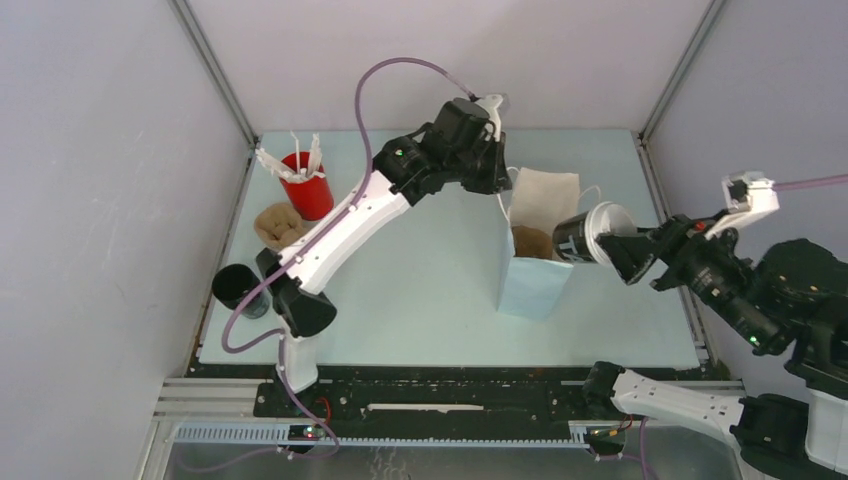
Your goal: Pack the takeout coffee
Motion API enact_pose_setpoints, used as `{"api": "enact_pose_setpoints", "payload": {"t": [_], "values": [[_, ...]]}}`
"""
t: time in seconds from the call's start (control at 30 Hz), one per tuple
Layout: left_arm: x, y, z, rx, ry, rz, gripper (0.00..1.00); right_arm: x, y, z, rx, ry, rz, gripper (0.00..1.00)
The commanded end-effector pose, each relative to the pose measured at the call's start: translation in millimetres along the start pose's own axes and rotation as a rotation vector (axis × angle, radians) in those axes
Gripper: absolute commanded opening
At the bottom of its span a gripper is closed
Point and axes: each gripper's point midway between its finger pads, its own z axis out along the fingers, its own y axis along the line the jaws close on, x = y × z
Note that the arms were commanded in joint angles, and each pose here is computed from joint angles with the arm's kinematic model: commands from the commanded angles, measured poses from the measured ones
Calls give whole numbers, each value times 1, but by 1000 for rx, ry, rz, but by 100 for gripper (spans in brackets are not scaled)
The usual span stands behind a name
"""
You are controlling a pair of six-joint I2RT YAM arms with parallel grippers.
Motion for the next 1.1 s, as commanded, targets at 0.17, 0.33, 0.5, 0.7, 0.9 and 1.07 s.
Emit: {"api": "enact_pose_setpoints", "payload": {"t": [0.17,0.33,0.5,0.7,0.9,1.07], "values": [[-40,23,-124,103,-356,-265,0,-1,72,64,-144,55,-56,67],[1,47,-148,150,-474,-475,0,8,107,96,-212,132,-71,66],[33,80,-179,101,-577,-595,0,23,133,120,-273,191,-95,65],[64,115,-205,-22,-615,-618,0,38,155,152,-314,231,-169,65],[102,132,-223,-147,-502,-485,22,41,180,174,-372,268,-234,65],[120,149,-267,-306,-424,-335,73,34,183,178,-383,240,-268,66]]}}
